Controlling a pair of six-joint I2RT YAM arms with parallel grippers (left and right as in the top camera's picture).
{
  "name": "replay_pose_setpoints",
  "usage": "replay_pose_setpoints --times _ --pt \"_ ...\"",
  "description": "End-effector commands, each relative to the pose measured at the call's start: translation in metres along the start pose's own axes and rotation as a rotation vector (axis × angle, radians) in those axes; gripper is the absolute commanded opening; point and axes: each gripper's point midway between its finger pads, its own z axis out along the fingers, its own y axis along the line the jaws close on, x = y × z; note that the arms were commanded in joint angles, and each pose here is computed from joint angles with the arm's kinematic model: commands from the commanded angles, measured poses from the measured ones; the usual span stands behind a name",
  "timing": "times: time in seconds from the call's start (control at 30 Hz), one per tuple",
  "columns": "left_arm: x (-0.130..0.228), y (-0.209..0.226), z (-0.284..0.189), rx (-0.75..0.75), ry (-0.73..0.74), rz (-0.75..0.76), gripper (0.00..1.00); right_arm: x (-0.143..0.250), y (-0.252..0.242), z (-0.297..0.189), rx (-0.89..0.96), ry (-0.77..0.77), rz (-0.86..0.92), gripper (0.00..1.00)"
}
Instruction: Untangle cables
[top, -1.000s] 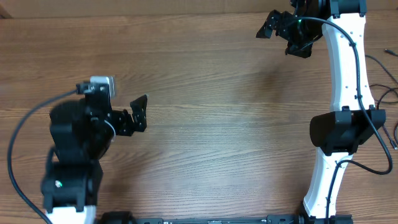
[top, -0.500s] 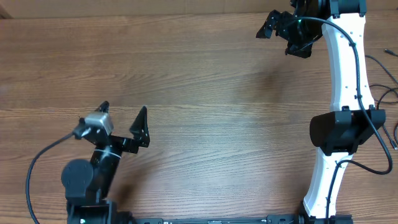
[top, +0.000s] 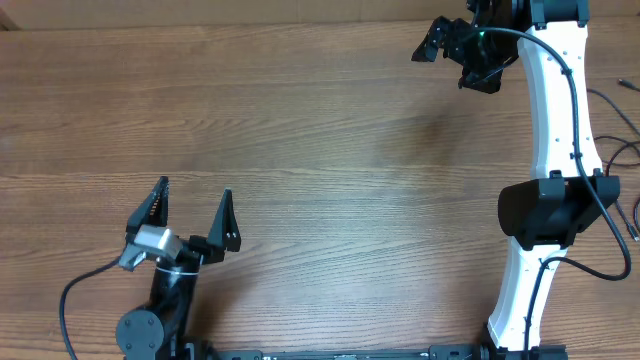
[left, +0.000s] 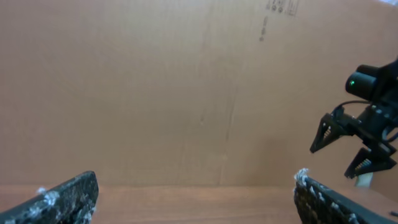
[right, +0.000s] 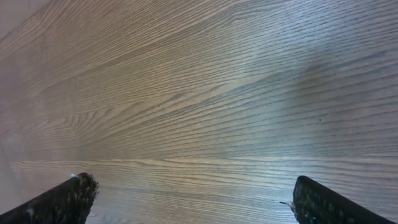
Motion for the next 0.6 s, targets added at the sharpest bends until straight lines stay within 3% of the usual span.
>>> replay_pose_setpoints --times 0.0,0.3,0.57 --pt "0.005 0.002 -0.010 0.000 -0.078 0.010 1.00 0.000 0.010 -0.021 -0.024 -0.047 -0.021 1.00" --pt "-0.005 -0.002 -0.018 0.008 -0.133 0.023 1.00 0.000 0.010 -0.021 -0.024 -0.047 -0.021 1.00" --pt "0.029 0.014 -0.021 -0.061 0.008 0.075 1.00 0.000 0.010 -0.021 -0.024 -0.047 -0.021 1.00"
